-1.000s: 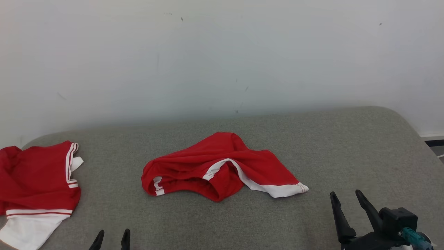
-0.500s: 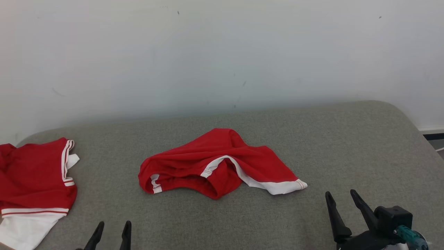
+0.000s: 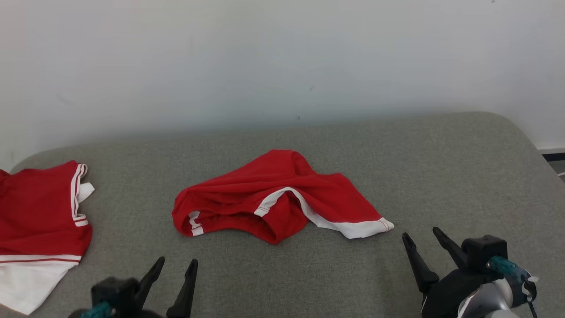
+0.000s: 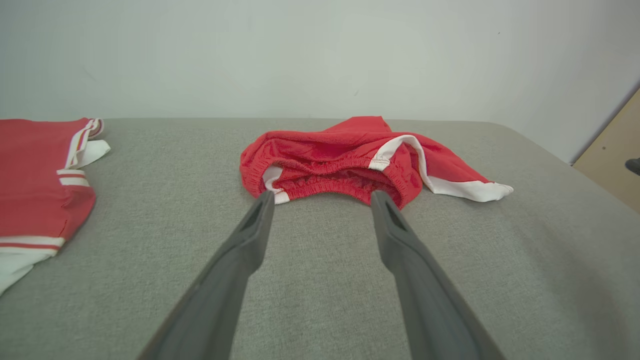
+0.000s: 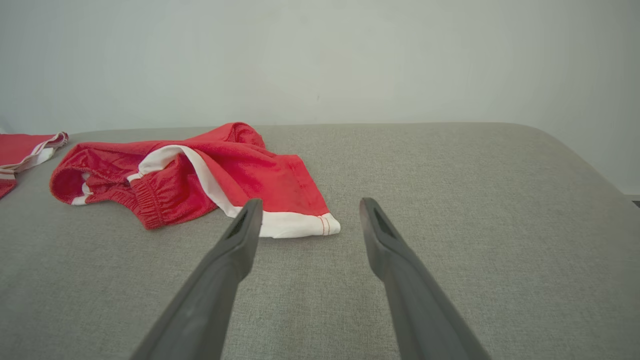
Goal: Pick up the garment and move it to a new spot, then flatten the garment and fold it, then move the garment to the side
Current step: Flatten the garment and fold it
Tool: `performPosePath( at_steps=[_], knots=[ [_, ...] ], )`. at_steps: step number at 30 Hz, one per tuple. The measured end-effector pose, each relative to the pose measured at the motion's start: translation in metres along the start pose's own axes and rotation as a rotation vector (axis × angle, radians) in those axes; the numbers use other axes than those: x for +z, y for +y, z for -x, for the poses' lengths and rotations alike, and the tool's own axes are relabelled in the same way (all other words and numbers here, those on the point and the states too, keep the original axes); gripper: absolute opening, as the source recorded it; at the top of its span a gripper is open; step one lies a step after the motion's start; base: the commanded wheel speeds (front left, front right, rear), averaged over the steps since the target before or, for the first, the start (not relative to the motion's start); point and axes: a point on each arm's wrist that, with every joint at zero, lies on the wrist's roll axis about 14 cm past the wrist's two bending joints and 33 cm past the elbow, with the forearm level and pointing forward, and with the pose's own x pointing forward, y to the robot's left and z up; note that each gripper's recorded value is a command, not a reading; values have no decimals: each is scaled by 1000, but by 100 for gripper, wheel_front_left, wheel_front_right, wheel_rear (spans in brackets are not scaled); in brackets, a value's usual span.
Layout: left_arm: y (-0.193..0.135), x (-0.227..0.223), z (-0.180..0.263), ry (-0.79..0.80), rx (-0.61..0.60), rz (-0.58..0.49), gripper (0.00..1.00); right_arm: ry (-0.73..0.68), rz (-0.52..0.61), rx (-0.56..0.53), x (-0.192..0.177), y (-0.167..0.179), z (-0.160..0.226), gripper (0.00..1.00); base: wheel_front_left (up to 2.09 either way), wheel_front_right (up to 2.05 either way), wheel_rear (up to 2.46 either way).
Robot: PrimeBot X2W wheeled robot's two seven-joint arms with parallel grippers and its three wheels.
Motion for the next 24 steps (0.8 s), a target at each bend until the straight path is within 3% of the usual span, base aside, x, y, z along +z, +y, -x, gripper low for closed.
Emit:
performPosePath(
  at_steps=[13, 18, 24],
  knots=[
    [-54, -12, -92, 253, -201, 93, 100, 277, 58, 62, -26, -1, -64, 100, 0, 0, 0],
    [-58, -23, -122, 356, -189, 162, 100, 355, 77, 82, -32, 3, -92, 100, 0, 0, 0],
    [-44, -53, -143, 498, -141, 196, 100, 498, 89, 91, -67, 2, -110, 100, 0, 0, 0]
  ],
)
